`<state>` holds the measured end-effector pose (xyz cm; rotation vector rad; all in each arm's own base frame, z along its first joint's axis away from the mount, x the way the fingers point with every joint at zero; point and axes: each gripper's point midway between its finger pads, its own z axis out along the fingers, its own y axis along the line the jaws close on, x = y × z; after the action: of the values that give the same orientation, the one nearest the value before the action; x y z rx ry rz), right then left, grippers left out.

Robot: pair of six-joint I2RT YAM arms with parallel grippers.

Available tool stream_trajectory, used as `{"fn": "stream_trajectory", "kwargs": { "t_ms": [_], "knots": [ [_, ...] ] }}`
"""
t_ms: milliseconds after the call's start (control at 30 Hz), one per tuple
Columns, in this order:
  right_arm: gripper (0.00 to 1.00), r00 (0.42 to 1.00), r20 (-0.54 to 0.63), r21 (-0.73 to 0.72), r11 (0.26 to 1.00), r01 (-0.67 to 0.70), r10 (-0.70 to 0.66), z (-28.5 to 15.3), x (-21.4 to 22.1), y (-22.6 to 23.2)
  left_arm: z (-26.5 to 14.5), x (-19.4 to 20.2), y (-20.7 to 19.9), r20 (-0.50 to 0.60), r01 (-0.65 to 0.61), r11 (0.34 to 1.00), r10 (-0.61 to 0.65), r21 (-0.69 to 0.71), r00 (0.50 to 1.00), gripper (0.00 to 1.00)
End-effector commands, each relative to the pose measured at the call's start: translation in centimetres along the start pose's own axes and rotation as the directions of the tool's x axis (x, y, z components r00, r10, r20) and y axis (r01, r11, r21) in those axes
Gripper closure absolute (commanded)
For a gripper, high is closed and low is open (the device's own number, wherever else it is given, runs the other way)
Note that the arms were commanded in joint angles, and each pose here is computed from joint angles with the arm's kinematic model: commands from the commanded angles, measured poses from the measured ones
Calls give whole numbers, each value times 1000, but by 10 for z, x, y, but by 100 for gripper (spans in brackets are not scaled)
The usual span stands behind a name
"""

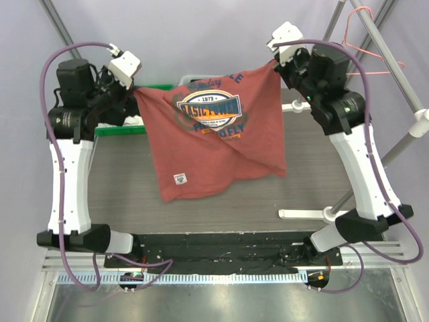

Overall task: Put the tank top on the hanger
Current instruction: Adjust the hanger at the center of the board.

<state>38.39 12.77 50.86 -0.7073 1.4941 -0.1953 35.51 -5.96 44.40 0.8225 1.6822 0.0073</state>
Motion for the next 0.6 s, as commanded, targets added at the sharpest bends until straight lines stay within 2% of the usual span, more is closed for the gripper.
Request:
{"fn": "stream_trajectory", "kwargs": {
  "t_ms": [0, 133, 267, 433, 567],
  "knots": [
    [99, 998, 50, 198, 979, -36, 27, 8, -14, -39, -6, -34, 52, 103, 27, 972, -3, -233, 995, 100],
    [99, 995, 88, 197, 979, -60, 43, -4, -23, -43, -26, -60, 63, 172, 47, 956, 4, -291, 985, 100],
    [99, 986, 151, 119, 990, -81, 63, -26, -42, -38, -47, -80, 54, 210, 33, 965, 23, -259, 977, 100],
    [99, 981, 183, 183, 978, -101, 67, -51, -50, -61, -69, -82, 57, 196, 25, 950, 39, -312, 980, 100],
    [99, 980, 192, 181, 979, -92, 56, -68, -51, -65, -77, -80, 54, 180, 1, 948, 59, -319, 982, 100]
  ]
}}
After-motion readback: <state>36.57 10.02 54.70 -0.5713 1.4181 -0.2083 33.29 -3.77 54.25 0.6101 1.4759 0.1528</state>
